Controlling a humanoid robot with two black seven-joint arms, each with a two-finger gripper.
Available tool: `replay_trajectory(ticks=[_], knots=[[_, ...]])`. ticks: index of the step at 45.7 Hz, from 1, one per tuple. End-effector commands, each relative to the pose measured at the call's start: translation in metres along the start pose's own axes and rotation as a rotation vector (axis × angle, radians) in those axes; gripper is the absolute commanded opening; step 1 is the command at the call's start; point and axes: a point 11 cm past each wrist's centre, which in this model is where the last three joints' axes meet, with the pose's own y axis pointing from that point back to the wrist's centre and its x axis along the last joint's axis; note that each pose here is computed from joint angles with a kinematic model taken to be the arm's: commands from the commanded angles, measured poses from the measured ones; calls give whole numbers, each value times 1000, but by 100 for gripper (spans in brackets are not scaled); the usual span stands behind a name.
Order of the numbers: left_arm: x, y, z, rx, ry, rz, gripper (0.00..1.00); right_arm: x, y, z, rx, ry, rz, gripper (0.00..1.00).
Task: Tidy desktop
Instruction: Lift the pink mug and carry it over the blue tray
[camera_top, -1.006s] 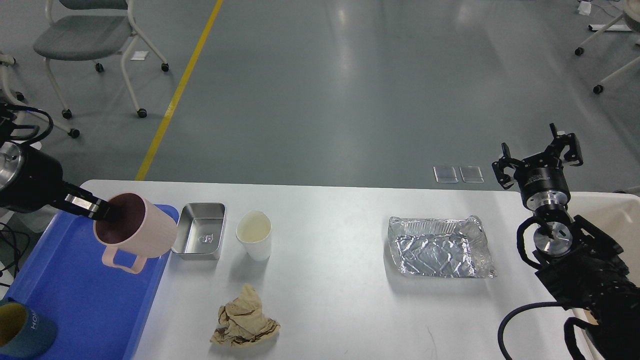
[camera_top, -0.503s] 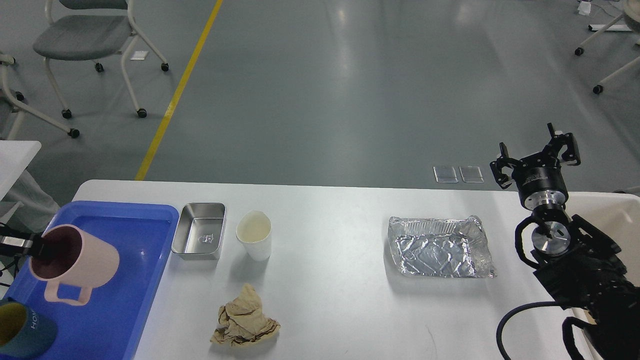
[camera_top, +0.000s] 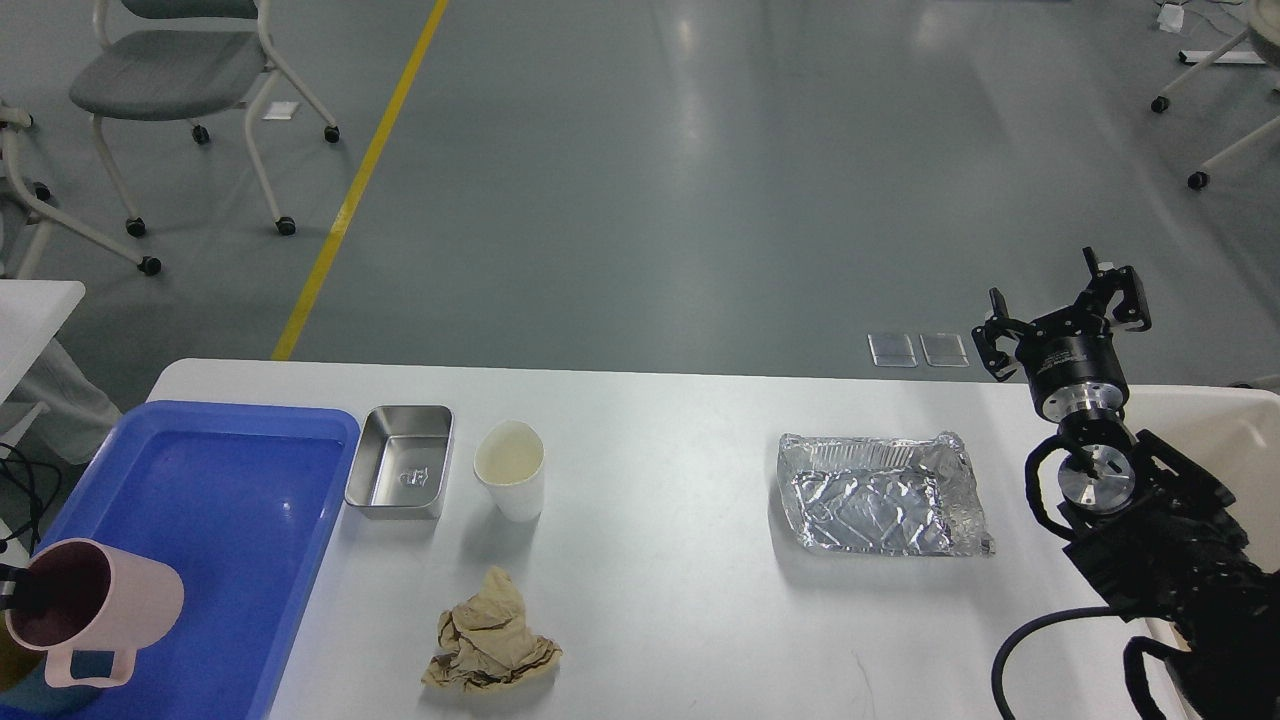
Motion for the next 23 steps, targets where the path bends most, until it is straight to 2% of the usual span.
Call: replay_trajectory(ticks=[1, 13, 23], knots=[[-7, -25, 3, -4, -13, -20, 0, 0, 0, 1, -1, -1, -1, 100], [-23, -68, 30, -85, 14, -57, 0, 2, 1, 0, -2, 3, 4, 100], [-31, -77, 28, -73, 9, -82, 0, 7, 4, 1, -4, 5, 13, 100]])
